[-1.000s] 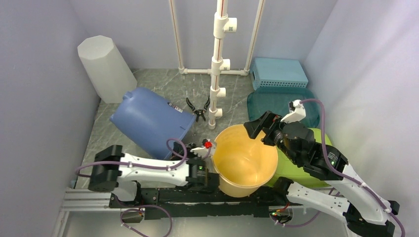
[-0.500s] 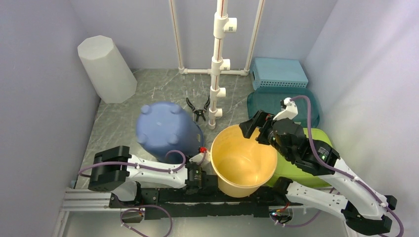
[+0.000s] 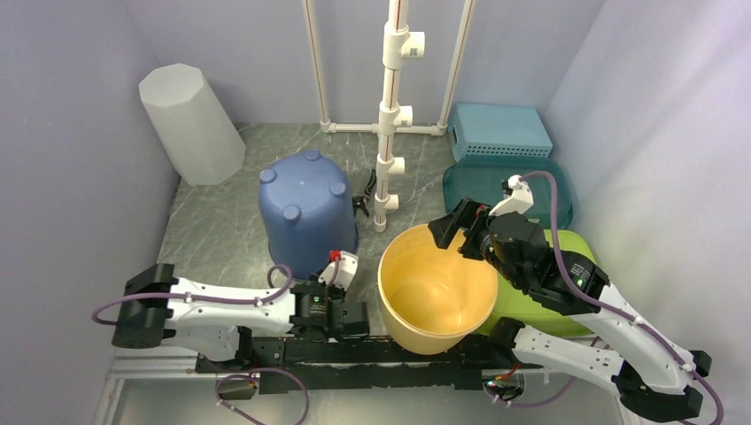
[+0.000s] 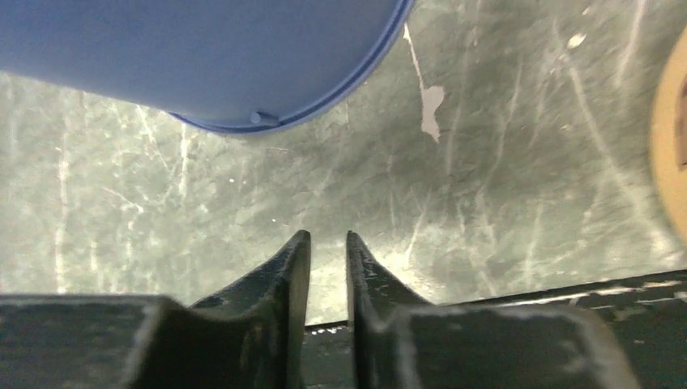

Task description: Turn the large container upside down

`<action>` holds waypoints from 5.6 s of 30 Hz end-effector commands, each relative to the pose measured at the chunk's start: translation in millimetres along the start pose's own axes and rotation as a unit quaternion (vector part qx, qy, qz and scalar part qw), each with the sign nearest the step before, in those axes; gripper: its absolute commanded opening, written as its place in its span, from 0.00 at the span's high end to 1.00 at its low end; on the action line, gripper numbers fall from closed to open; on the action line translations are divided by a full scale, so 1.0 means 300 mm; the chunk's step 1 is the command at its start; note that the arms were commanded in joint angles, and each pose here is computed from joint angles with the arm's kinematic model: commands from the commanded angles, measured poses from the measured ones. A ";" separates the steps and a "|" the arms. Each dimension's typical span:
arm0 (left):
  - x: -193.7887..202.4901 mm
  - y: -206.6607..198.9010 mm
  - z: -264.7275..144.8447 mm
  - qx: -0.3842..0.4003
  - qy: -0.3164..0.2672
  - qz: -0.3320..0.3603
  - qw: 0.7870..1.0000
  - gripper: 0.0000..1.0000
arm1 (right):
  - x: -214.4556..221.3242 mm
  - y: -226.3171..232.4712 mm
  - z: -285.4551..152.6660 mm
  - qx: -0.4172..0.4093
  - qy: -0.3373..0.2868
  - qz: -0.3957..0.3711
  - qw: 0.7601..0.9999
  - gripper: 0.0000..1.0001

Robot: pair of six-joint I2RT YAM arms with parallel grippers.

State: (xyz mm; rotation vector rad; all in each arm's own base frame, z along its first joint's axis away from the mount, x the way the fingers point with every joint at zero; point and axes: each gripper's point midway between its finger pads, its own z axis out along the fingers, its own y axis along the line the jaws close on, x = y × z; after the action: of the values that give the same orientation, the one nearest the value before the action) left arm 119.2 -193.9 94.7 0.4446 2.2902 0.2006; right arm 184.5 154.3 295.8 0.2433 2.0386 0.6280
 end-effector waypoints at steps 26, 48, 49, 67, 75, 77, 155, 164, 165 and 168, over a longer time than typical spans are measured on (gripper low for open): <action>-0.390 0.047 0.207 0.072 0.035 -0.269 0.960 0.20 | -0.040 -0.034 -0.051 0.008 -0.018 0.003 1.000 0.00; -0.631 0.377 0.454 0.168 -0.001 -0.282 0.945 0.23 | 0.044 -0.252 -0.143 0.116 0.039 -0.046 0.991 0.00; -0.640 0.373 0.423 0.180 -0.011 -0.286 0.941 0.23 | 0.036 -0.259 -0.151 0.119 0.036 -0.047 0.991 0.00; -0.670 0.267 -0.024 0.369 -0.058 -0.311 0.874 0.21 | -0.016 -0.287 -0.212 0.144 0.039 -0.086 0.985 0.00; -0.637 0.220 -0.142 0.434 -0.054 -0.330 0.836 0.19 | 0.183 -0.255 -0.112 0.112 0.134 -0.094 0.980 0.27; -0.619 0.208 -0.162 0.445 -0.044 -0.331 0.831 0.20 | 0.200 -0.218 -0.086 0.094 0.144 -0.095 0.981 0.38; -0.324 0.323 -0.229 0.298 -0.008 -0.400 0.867 0.15 | 0.478 -0.172 0.167 0.070 0.197 -0.026 0.978 0.11; -0.340 0.307 -0.229 0.315 -0.011 -0.400 0.861 0.15 | 0.230 -0.167 -0.006 0.062 0.102 0.015 0.993 0.08; -0.342 0.304 -0.226 0.317 -0.011 -0.400 0.860 0.15 | 0.208 -0.138 -0.023 0.035 0.096 0.018 0.995 0.08; -0.349 0.291 -0.220 0.327 -0.006 -0.398 0.857 0.15 | 0.167 -0.009 -0.082 -0.077 0.096 0.026 0.992 0.08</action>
State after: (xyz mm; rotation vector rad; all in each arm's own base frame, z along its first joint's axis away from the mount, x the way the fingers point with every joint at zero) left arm 153.9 -142.4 227.5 -0.2414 2.3101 -0.9396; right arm 148.4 154.5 225.1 0.2455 2.2624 0.6727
